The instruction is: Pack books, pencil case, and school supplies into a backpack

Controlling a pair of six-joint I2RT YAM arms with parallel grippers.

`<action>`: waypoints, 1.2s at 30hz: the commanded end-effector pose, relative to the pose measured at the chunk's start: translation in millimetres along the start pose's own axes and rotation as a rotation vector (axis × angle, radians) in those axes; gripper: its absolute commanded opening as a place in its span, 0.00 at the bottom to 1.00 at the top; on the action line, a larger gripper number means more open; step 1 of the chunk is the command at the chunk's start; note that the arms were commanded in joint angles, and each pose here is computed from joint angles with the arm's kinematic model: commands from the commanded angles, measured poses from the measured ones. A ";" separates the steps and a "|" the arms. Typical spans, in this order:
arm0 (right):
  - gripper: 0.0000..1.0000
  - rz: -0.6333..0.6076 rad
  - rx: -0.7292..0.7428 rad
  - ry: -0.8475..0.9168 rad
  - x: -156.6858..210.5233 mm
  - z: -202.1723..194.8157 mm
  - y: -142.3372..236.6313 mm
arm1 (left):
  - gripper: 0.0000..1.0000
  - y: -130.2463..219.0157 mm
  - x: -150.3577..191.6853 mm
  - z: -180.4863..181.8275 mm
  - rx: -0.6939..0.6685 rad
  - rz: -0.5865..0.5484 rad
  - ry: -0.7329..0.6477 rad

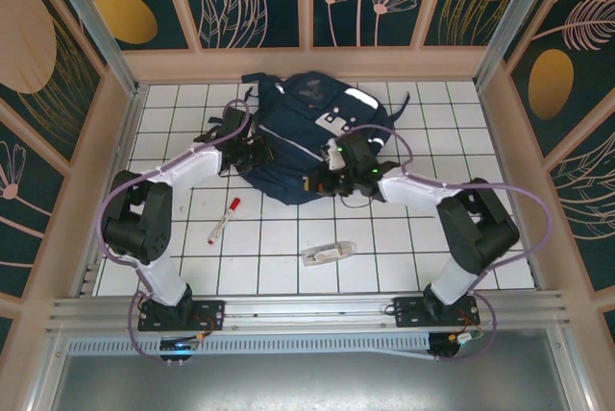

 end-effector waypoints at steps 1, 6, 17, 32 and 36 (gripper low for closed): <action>0.00 -0.010 0.116 -0.066 6.6 -43.4 35.0 | 0.00 8.2 -37.3 -2.5 -0.006 -0.087 -0.105; 0.00 -0.061 0.237 -0.110 1.0 -88.1 68.7 | 0.00 7.8 -50.7 -20.4 0.068 -0.073 -0.263; 0.00 -0.034 0.183 0.008 -0.5 -56.9 70.8 | 0.25 -5.2 -67.5 -49.5 0.127 0.007 -0.412; 0.00 0.032 0.196 0.089 2.6 -34.7 33.1 | 0.43 5.9 34.1 -56.6 0.046 -0.008 -0.107; 0.00 0.050 0.206 0.107 10.2 -34.1 26.8 | 0.42 -10.6 42.1 -54.7 0.032 -0.017 -0.040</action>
Point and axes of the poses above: each hand's point on the last joint's axis, 136 mm out from that joint toward the fingers, its own y axis back along the fingers, its own z axis along the line the jaws close on, x = y × z, the point moved 1 cm from there along y, back along the fingers, and after that the axes turned 4 degrees about y, right-handed, at the moved point
